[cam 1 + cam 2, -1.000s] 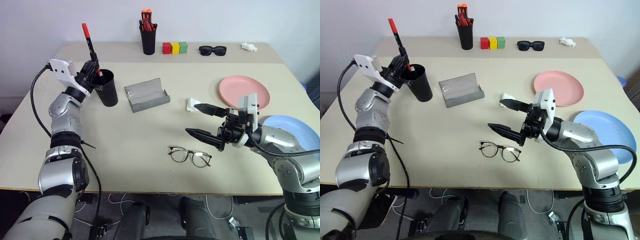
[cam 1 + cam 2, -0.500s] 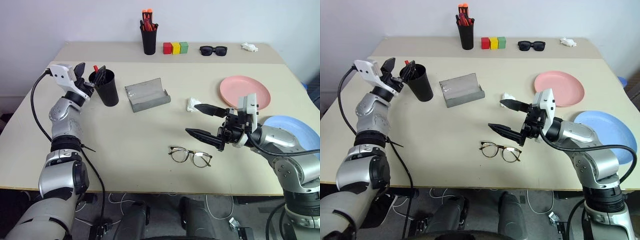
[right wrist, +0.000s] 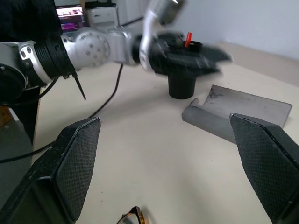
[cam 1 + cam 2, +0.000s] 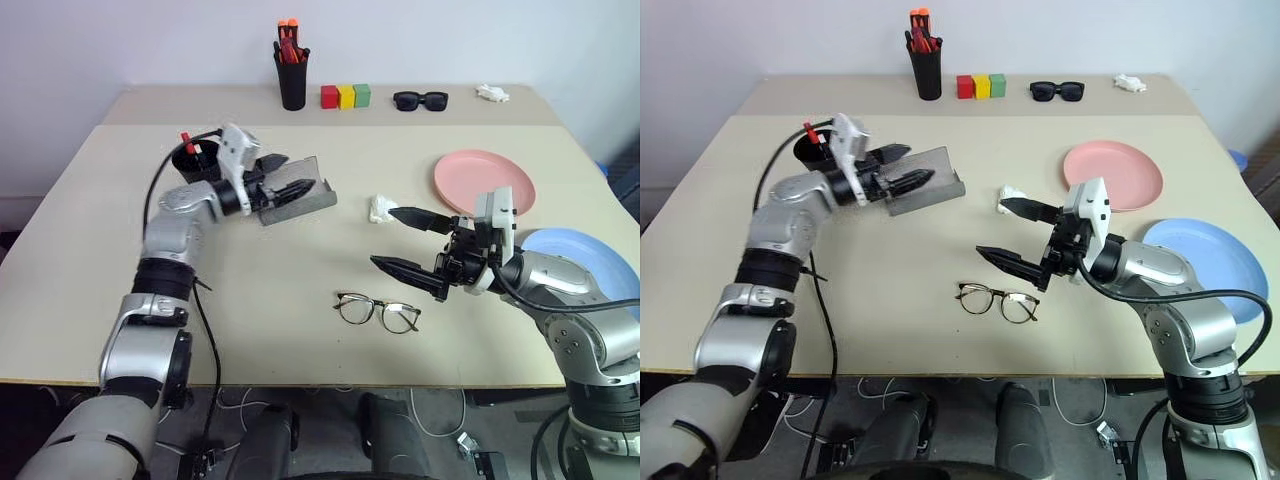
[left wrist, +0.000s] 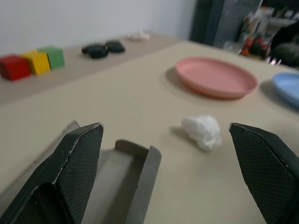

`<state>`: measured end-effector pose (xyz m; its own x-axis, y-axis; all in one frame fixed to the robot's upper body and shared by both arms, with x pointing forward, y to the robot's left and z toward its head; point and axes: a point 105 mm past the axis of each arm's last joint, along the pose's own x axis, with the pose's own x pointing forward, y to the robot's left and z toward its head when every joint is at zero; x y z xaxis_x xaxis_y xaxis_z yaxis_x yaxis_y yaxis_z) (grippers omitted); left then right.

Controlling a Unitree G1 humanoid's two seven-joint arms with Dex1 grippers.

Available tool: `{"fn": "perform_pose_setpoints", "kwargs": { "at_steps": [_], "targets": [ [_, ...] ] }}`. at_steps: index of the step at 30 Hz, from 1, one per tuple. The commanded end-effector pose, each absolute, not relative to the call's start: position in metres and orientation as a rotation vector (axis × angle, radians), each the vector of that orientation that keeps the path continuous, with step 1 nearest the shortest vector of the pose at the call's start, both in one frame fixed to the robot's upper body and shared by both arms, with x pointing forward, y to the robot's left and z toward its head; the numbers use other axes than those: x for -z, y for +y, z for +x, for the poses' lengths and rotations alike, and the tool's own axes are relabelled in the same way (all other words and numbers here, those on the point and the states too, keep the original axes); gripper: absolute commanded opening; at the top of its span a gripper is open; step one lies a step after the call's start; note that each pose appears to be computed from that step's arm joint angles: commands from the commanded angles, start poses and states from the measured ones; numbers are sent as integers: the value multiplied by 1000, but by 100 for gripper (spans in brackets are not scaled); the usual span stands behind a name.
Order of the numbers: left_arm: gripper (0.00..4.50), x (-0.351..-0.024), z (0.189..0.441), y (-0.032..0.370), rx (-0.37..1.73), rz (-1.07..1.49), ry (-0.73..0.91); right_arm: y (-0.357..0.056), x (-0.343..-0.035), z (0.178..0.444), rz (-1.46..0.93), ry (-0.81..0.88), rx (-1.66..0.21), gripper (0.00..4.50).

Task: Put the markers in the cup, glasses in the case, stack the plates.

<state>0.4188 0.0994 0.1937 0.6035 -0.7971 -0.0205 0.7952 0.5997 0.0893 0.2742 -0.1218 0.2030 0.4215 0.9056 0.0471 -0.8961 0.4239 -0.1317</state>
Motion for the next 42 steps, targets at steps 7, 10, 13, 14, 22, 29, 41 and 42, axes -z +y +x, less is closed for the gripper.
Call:
{"fn": "perform_pose_setpoints", "kwargs": {
  "at_steps": [7, 10, 13, 14, 22, 29, 41, 42],
  "targets": [
    [441, -153, 439, 89, 825, 139, 178, -123, -211, 271, -126, -166, -1103, 450],
    [441, -139, 436, 89, 844, 134, 242, -124, -210, 270, -133, -165, -1096, 450],
    [441, -134, 436, 90, 835, 136, 262, -125, -210, 270, -136, -165, -1090, 450],
    [418, -133, 436, 90, 833, 138, 261, -125, -210, 270, -138, -165, -1088, 450],
    [60, -137, 434, 88, 859, 131, 246, -124, -209, 272, -143, -169, -1085, 450],
    [3, -148, 425, 80, 969, 96, 208, -124, -209, 272, -150, -170, -1083, 450],
    [3, -158, 362, 118, 1444, 146, 390, -125, -207, 272, -159, -161, -1080, 450],
    [3, -157, 360, 121, 1455, 164, 398, -125, -207, 272, -159, -161, -1080, 450]
  ]
}}
